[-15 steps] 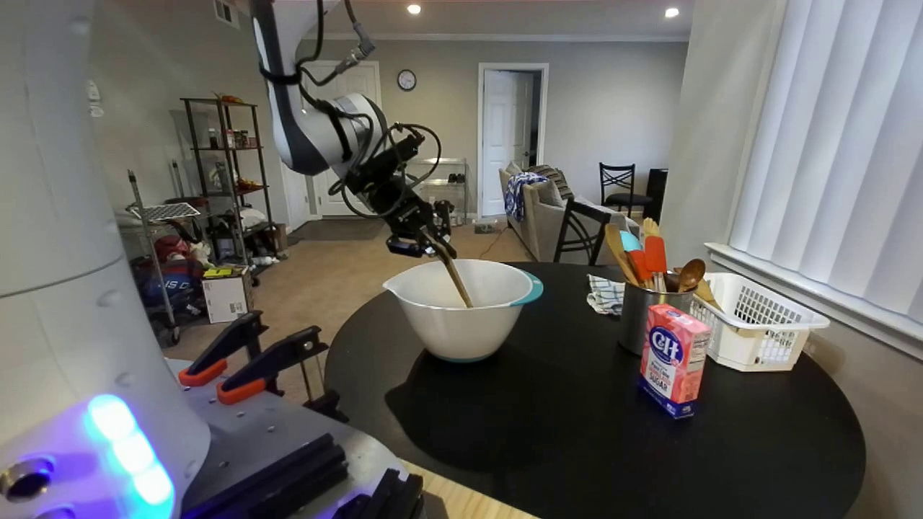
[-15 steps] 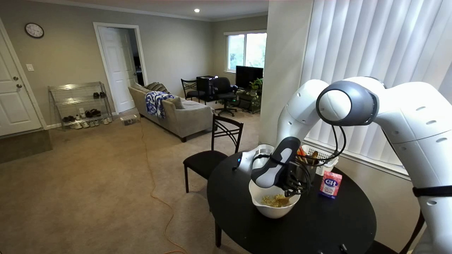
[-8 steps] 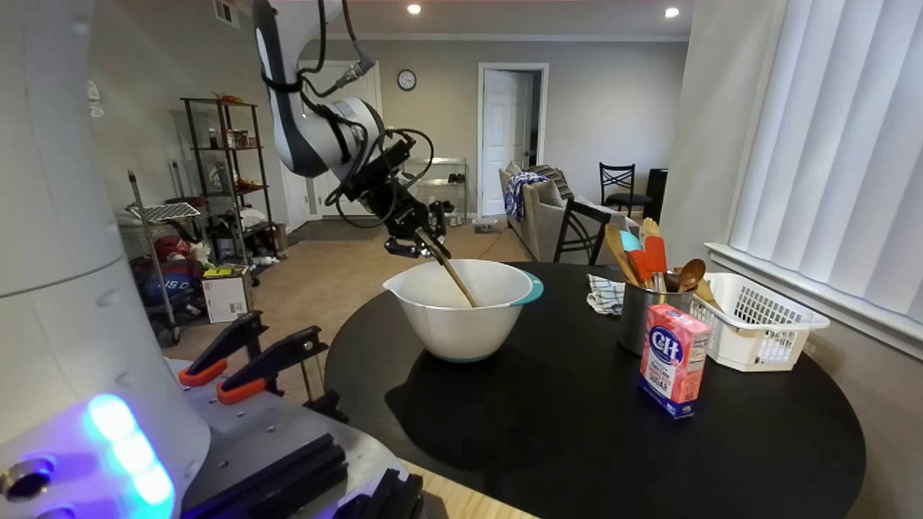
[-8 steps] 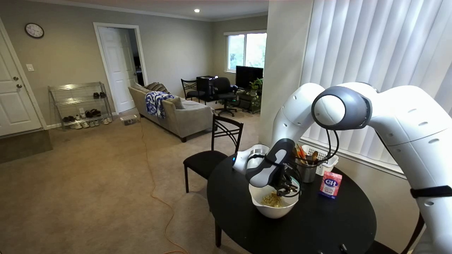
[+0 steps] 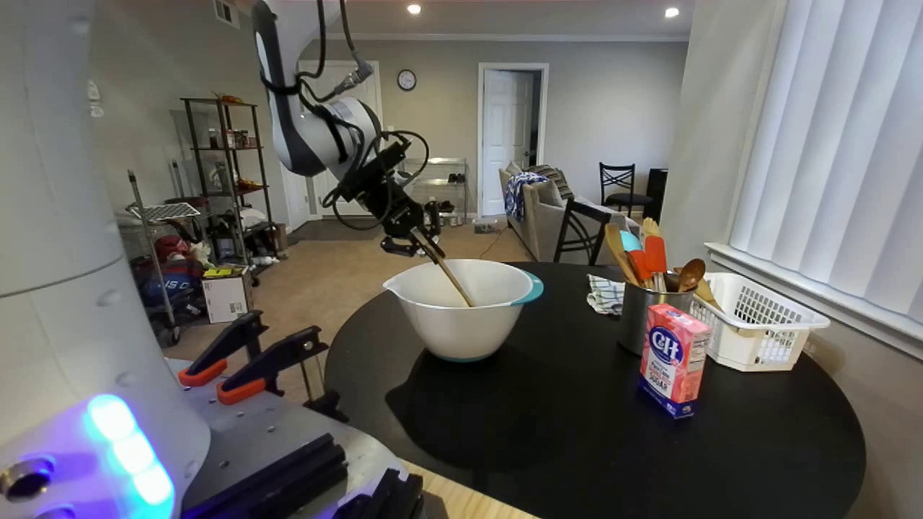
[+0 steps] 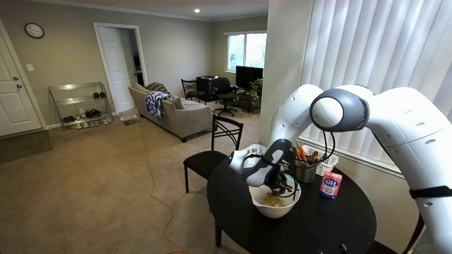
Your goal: Use the wooden spoon to stir in the white bowl
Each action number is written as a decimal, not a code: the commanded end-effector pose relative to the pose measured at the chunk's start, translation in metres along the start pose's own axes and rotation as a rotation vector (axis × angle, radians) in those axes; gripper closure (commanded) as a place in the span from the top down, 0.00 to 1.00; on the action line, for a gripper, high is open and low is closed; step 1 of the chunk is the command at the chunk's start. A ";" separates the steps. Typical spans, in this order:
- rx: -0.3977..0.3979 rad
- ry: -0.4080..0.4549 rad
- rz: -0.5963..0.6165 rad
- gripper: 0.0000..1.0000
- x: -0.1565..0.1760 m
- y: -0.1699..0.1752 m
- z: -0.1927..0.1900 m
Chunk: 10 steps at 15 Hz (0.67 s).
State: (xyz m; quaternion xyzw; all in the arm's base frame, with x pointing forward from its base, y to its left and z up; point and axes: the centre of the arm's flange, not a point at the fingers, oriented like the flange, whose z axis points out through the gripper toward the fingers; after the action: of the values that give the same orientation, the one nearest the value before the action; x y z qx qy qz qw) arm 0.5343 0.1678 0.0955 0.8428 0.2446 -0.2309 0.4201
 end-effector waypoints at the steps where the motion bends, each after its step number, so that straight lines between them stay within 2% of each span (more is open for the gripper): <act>1: 0.058 0.060 -0.003 0.04 -0.002 0.001 -0.003; 3: 0.085 0.107 -0.010 0.04 -0.001 0.001 -0.005; 10: 0.098 0.123 -0.021 0.04 -0.005 0.006 0.002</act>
State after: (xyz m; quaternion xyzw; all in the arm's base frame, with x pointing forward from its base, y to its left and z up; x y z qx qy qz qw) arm 0.5411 0.1685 0.0929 0.8679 0.2506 -0.2006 0.3791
